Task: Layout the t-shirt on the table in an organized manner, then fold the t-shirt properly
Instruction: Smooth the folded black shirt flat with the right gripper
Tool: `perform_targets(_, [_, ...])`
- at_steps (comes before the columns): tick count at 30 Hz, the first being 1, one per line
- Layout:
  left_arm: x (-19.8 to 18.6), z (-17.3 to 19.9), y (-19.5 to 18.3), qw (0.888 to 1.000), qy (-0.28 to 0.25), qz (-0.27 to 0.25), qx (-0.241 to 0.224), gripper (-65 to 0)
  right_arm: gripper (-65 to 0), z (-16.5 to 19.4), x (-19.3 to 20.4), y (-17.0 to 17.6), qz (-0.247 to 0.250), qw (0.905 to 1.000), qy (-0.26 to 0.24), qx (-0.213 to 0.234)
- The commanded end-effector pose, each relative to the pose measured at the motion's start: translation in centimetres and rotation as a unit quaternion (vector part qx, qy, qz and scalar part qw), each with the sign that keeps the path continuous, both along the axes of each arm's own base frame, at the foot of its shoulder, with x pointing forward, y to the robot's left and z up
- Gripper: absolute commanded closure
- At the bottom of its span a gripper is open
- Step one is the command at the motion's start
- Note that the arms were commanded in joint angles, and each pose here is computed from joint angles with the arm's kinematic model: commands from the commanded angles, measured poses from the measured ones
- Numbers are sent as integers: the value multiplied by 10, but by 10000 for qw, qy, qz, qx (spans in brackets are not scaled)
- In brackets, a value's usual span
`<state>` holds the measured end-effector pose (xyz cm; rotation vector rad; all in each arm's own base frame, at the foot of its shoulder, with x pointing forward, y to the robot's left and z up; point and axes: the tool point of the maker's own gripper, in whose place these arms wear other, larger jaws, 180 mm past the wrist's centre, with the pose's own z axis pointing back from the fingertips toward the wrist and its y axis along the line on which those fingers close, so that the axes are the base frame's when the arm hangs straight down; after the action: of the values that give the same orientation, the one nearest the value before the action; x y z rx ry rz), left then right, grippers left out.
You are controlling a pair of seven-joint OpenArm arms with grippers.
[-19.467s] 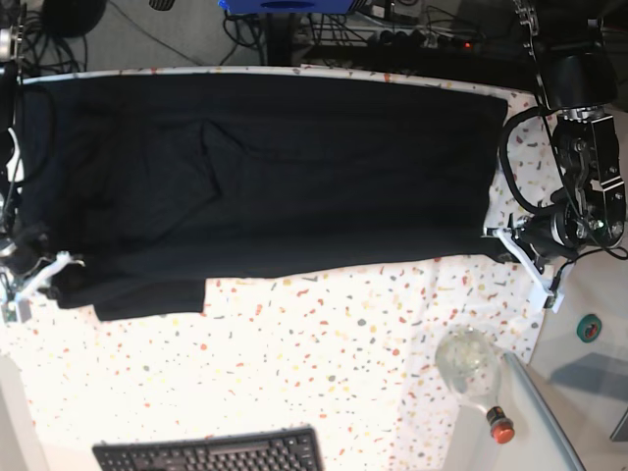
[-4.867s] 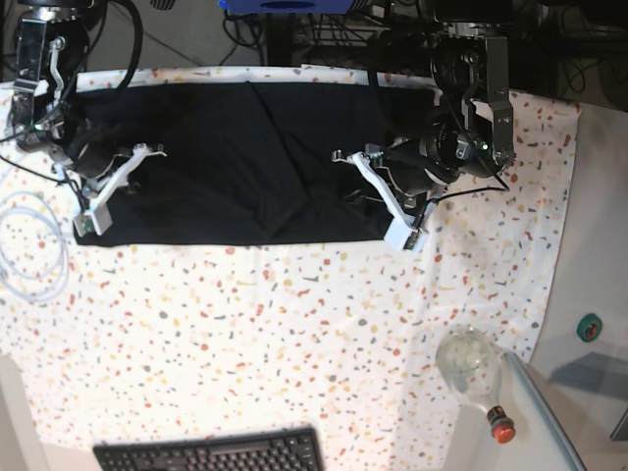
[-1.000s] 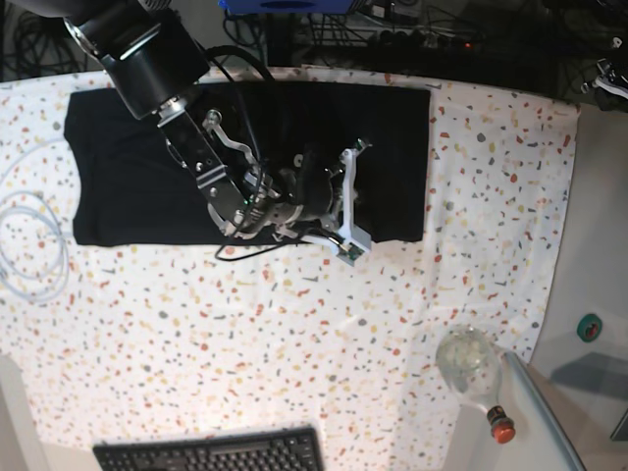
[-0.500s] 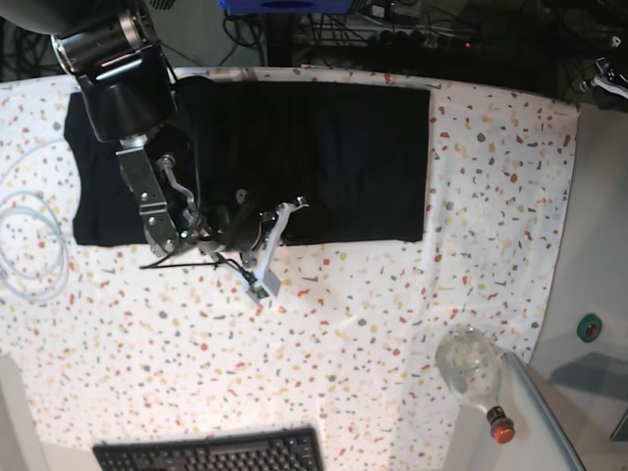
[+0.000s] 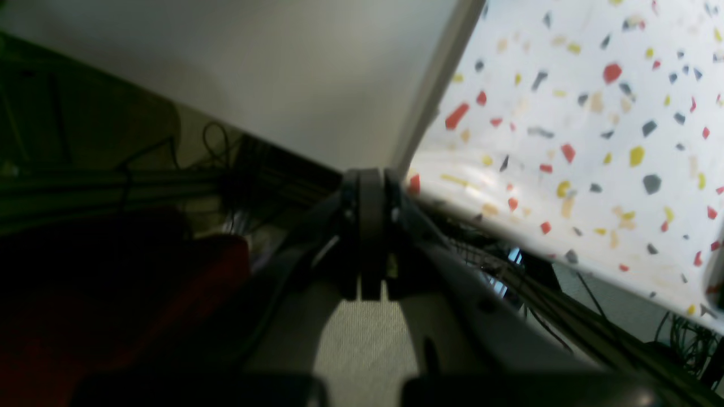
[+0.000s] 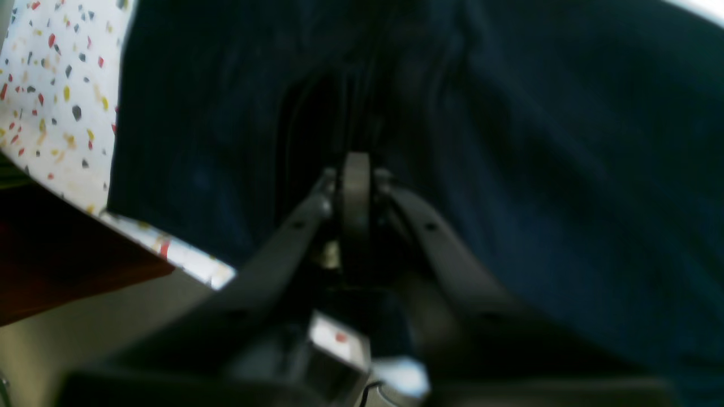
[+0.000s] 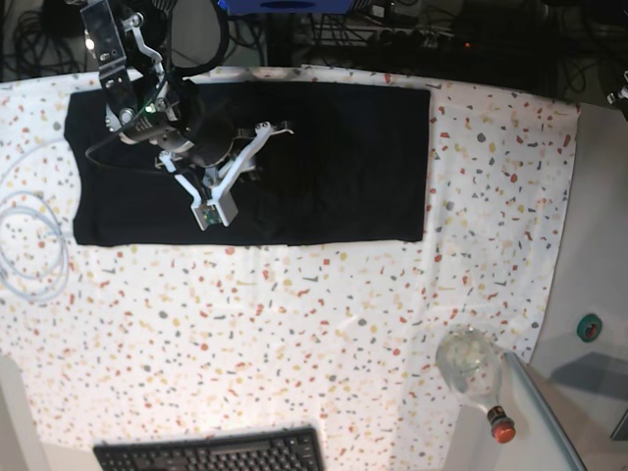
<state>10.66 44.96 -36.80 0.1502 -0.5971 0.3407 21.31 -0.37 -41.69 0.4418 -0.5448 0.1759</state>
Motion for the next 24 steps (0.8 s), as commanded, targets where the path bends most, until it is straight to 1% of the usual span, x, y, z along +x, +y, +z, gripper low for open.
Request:
perform_targets(1, [6,16,11,9996,-91,-110,227,0,-204,8,1,5,-53,9997,-151,161])
perform_targets(2, [8,18,14,9995,-90,-137,261,0,-266,5,-5,5,-102,9997,-135,201])
perform_targets(3, [9,19,14,9995,-97,-143,276,0,-294,3,-10,6,-156,9995,-150,241])
perform_targets(4, [9,20,15,9994,-89,-151,282,0,-300,2,-15,5,-232,9991,-190,287])
perform_targets(6, [10,20,16,9994,-93,-150,283,0,-290,1,-21,5,-340,9985,-260,352])
perform_targets(8, [13,23,17,9991,-216,-158,328,0,-290,0,-24,7,-322,9985,-231,372])
perform_targets(11, [19,30,19,9975,-504,-191,452,0,-291,-3,-38,31,19,9988,-114,471])
perform_targets(13, [20,32,20,9970,-563,-191,490,0,-291,-2,-41,44,214,9983,-113,525])
perform_targets(14, [16,30,21,9974,-483,-192,507,0,-291,-4,-43,49,287,9981,-84,533])
perform_targets(16, [11,27,24,9975,-325,-178,603,0,-291,-10,-41,50,245,9987,-17,455])
perform_targets(19, [-4,15,32,9971,139,-97,744,0,-291,-19,-39,47,189,9992,74,349])
perform_targets(22, [-4,11,38,9959,80,-69,894,0,-291,-28,-36,44,199,9994,146,261])
perform_targets(24, [-9,5,40,9960,84,-25,886,0,-291,-30,-35,43,202,9994,163,231])
